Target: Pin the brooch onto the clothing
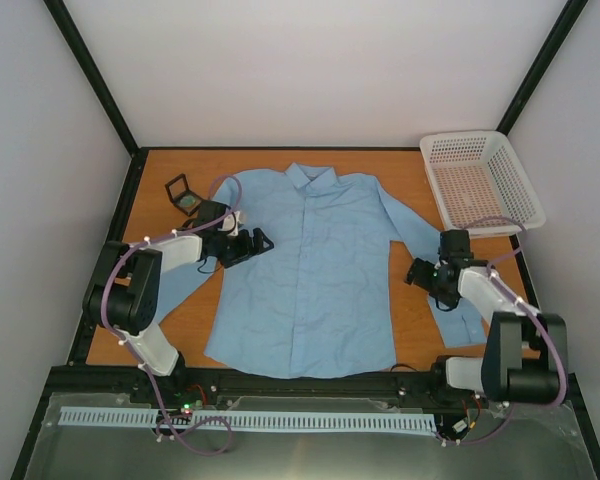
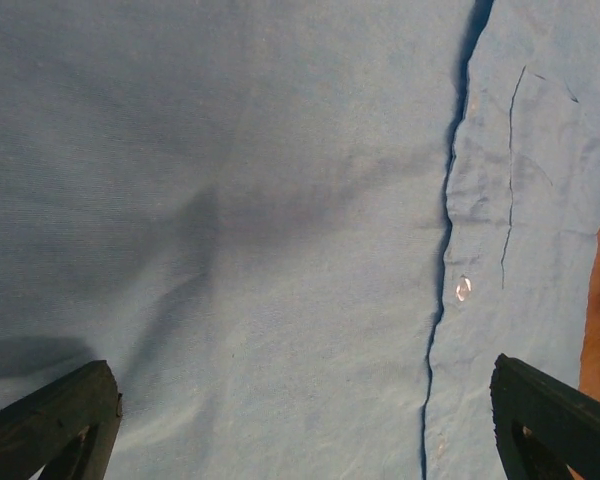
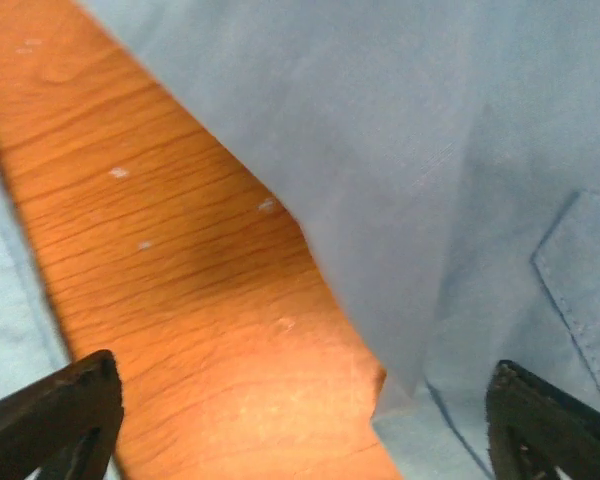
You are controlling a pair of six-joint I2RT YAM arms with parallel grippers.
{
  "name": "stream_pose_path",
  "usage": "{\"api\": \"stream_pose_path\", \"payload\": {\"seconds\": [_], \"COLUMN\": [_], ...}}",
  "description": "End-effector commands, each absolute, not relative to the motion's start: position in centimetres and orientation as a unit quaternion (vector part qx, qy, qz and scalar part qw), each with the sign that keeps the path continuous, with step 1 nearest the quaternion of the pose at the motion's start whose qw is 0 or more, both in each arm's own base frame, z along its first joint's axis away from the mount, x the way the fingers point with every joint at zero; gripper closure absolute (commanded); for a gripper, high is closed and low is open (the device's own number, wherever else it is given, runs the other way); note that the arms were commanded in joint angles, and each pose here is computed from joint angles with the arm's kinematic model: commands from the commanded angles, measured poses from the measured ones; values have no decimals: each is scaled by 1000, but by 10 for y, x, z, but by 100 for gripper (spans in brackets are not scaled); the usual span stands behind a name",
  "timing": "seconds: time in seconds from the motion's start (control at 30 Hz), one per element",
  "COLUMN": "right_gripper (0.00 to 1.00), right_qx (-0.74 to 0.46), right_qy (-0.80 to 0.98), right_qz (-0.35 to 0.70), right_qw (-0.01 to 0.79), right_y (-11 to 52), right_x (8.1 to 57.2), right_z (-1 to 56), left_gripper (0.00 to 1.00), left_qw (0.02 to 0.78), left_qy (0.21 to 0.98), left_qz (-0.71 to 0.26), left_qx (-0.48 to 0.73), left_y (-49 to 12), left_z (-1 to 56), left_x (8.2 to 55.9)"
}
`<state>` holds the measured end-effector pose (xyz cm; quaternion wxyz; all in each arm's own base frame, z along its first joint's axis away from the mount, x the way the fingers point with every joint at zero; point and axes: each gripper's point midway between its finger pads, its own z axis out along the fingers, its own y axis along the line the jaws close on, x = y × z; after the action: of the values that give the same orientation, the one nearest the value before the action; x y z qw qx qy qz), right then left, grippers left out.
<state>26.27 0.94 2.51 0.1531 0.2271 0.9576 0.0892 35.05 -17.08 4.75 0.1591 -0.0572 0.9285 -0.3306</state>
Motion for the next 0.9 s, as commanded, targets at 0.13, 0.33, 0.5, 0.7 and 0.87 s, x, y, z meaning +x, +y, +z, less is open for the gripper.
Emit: {"api": "stream_pose_path", "payload": {"seconds": [0.13, 0.33, 0.5, 0.7, 0.87], "right_gripper": [0, 0, 0, 0, 0], "right_qx": [126, 25, -14, 27, 57], "right_qy": [938, 950, 948, 968, 973], "right_qz": [208, 169, 175, 105, 36], "right_qw": [247, 262, 265, 227, 221], "right_y": [52, 84, 128, 141, 117], "right_x": [285, 331, 399, 449, 459], "right_z": [88, 105, 108, 69, 44], "left_gripper": [0, 0, 0, 0, 0], "left_qw": [168, 169, 167, 163, 162], "left_qy": [924, 917, 918, 919, 920], "left_qz": [-341, -359, -358, -357, -354], "left_qx": [-47, -36, -39, -46, -47], "left_y": [-172, -176, -175, -174, -173], "left_z": [60, 65, 63, 61, 59], "left_x": [350, 346, 342, 339, 337]}}
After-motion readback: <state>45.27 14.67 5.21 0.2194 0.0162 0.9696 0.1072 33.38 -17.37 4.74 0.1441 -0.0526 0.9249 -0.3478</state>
